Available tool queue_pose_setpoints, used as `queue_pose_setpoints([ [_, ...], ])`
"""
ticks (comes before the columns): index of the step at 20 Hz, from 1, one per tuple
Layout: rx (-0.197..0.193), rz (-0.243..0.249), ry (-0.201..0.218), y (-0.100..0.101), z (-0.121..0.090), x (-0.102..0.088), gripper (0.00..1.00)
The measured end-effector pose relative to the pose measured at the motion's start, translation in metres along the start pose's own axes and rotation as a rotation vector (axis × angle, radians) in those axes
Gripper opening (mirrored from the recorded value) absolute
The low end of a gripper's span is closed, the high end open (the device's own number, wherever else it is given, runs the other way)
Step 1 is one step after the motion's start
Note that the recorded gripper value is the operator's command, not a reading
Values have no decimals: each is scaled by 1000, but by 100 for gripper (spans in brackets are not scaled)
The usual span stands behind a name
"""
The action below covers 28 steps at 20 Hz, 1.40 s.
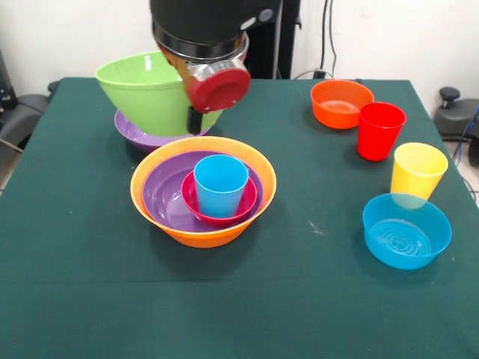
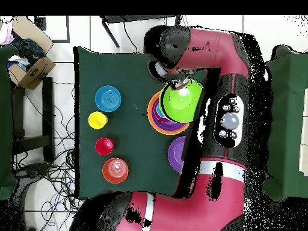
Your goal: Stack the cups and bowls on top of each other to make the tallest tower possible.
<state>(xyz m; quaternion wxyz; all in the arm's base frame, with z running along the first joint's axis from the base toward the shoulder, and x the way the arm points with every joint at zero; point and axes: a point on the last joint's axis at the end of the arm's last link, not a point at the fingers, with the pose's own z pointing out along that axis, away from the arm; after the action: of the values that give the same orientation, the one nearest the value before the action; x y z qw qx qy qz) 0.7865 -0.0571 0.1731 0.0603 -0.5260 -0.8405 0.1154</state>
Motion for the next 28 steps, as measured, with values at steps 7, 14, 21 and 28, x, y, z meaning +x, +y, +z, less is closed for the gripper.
queue_pose_setpoints([
  [7,26,-15,12,15,-6,10,0],
  [14,20,-17,2,26,-10,9,0],
  [21,6,-23,-13,44,-12,11,0],
  [28,2,-40,-22,57,-10,22,0],
])
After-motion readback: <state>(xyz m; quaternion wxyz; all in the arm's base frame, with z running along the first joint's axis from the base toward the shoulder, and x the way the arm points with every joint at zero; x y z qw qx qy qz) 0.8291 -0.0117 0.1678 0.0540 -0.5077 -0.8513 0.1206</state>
